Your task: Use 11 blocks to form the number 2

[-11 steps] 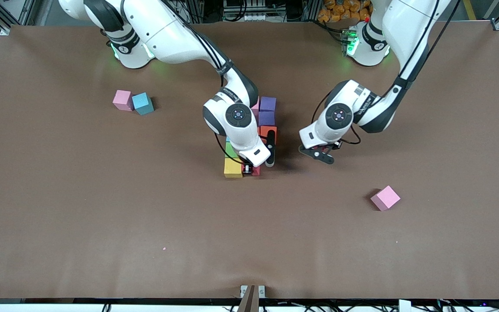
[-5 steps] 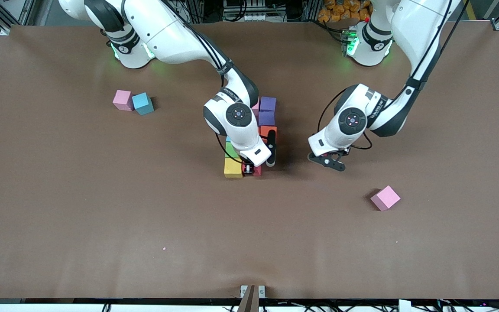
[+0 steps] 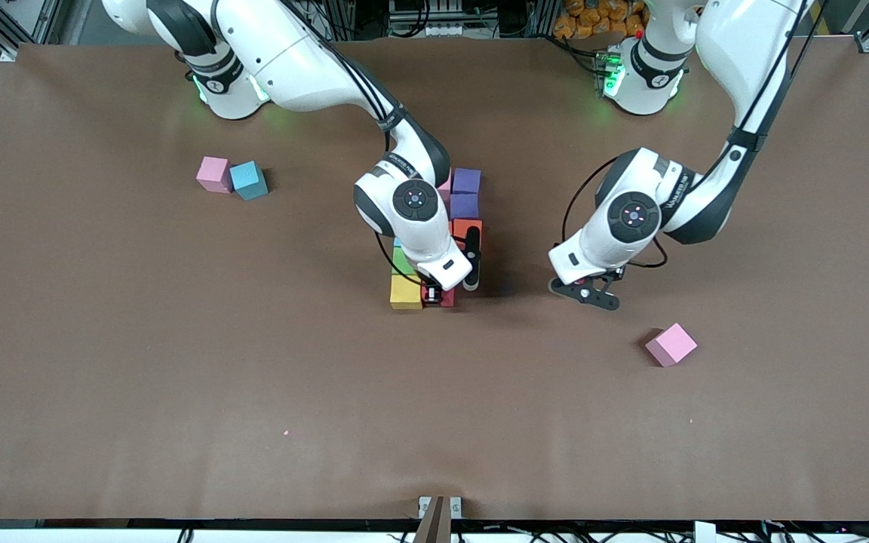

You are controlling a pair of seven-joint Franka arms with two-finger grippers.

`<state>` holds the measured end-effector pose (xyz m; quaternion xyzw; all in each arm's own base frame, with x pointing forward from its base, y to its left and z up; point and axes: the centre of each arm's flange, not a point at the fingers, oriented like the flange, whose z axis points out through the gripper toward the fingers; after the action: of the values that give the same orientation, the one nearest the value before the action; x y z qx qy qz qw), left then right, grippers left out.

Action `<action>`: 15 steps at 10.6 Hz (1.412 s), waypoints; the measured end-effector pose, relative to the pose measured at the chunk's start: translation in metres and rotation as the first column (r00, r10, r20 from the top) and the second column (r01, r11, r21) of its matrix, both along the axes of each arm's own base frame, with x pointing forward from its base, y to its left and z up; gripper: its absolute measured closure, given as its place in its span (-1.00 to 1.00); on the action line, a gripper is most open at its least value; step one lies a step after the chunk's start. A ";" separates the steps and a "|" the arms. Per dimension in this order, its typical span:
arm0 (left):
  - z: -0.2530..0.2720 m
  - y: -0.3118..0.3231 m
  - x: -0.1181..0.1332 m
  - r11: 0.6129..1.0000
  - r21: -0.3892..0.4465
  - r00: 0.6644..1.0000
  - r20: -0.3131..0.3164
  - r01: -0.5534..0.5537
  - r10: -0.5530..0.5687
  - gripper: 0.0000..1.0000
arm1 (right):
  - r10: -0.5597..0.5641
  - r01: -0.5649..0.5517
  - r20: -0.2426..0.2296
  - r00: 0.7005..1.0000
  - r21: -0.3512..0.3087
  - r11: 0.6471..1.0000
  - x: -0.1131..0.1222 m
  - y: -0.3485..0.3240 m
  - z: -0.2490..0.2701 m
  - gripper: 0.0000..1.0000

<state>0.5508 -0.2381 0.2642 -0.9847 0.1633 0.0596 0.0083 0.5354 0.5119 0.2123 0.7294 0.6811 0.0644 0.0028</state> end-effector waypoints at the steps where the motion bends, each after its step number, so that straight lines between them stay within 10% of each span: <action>1: 0.001 0.009 0.005 1.000 -0.001 1.000 0.003 -0.017 0.017 -0.08 | -0.001 0.001 0.005 1.000 0.004 1.000 0.001 0.000 0.000 -0.07; 11: 0.022 0.065 0.045 0.990 -0.022 0.989 0.051 -0.136 0.137 -0.08 | -0.001 0.001 0.007 1.000 0.007 1.000 0.001 0.000 -0.001 -0.08; 15: 0.029 0.065 0.051 0.990 -0.029 0.988 0.065 -0.139 0.141 -0.08 | -0.001 0.001 0.008 1.000 0.008 1.000 0.001 0.001 -0.001 -0.74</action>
<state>0.6015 -0.1728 0.2932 -0.9952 0.0941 0.0250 -0.0025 0.5361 0.5126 0.2114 0.7293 0.6806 0.0703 0.0026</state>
